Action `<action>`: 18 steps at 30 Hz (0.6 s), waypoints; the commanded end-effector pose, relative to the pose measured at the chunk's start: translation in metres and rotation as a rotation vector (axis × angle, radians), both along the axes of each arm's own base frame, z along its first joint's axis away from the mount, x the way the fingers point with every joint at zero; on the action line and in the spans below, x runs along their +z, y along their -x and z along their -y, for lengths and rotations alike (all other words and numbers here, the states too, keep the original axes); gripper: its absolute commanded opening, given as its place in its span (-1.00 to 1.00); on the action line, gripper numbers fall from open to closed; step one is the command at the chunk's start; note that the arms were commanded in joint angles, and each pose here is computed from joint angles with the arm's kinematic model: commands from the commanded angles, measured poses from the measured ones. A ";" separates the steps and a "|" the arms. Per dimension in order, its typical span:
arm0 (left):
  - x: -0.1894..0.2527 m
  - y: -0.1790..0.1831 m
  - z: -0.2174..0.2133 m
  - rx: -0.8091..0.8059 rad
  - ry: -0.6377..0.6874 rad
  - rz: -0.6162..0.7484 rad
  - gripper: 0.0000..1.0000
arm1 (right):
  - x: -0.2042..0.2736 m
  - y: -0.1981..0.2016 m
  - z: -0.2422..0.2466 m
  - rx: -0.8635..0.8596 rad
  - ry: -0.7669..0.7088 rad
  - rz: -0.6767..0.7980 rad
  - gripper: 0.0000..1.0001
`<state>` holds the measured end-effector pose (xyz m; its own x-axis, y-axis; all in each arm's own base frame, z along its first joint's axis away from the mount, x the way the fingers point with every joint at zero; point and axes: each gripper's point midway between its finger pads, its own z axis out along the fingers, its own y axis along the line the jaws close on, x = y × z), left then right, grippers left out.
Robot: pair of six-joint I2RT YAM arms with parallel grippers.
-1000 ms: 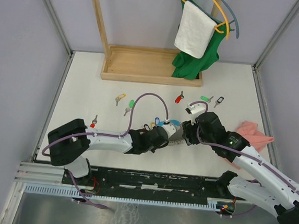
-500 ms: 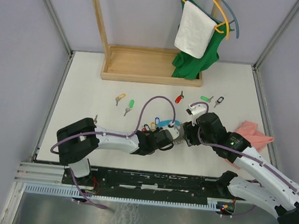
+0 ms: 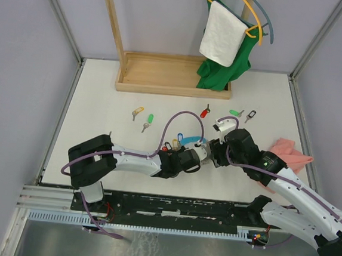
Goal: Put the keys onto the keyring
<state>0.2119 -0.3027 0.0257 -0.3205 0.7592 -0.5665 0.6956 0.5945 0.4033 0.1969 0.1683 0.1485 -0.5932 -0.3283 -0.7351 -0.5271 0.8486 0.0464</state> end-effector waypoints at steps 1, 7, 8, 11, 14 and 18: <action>0.024 -0.013 0.016 -0.014 0.055 0.087 -0.94 | 0.021 -0.008 0.000 -0.018 -0.025 0.061 0.24; 0.052 -0.011 0.012 -0.009 0.205 0.134 -0.95 | 0.032 -0.007 -0.011 0.014 -0.071 0.063 0.27; 0.059 -0.011 0.013 -0.010 0.250 0.148 -0.95 | 0.036 -0.008 -0.013 0.017 -0.082 0.071 0.28; 0.077 -0.011 0.011 -0.017 0.360 0.167 -0.95 | 0.044 -0.012 -0.019 0.025 -0.110 0.094 0.31; 0.089 -0.013 0.004 -0.011 0.464 0.178 -0.95 | 0.053 -0.018 -0.023 0.029 -0.137 0.130 0.34; 0.106 -0.018 -0.013 -0.001 0.616 0.227 -0.95 | 0.064 -0.023 -0.035 0.061 -0.185 0.177 0.38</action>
<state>0.2179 -0.2855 0.0895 -0.2304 0.4913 -0.8400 0.6509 0.7195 0.2422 0.2060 0.1831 0.1719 -0.5435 -0.2835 -0.7901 -0.5487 0.8323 0.0788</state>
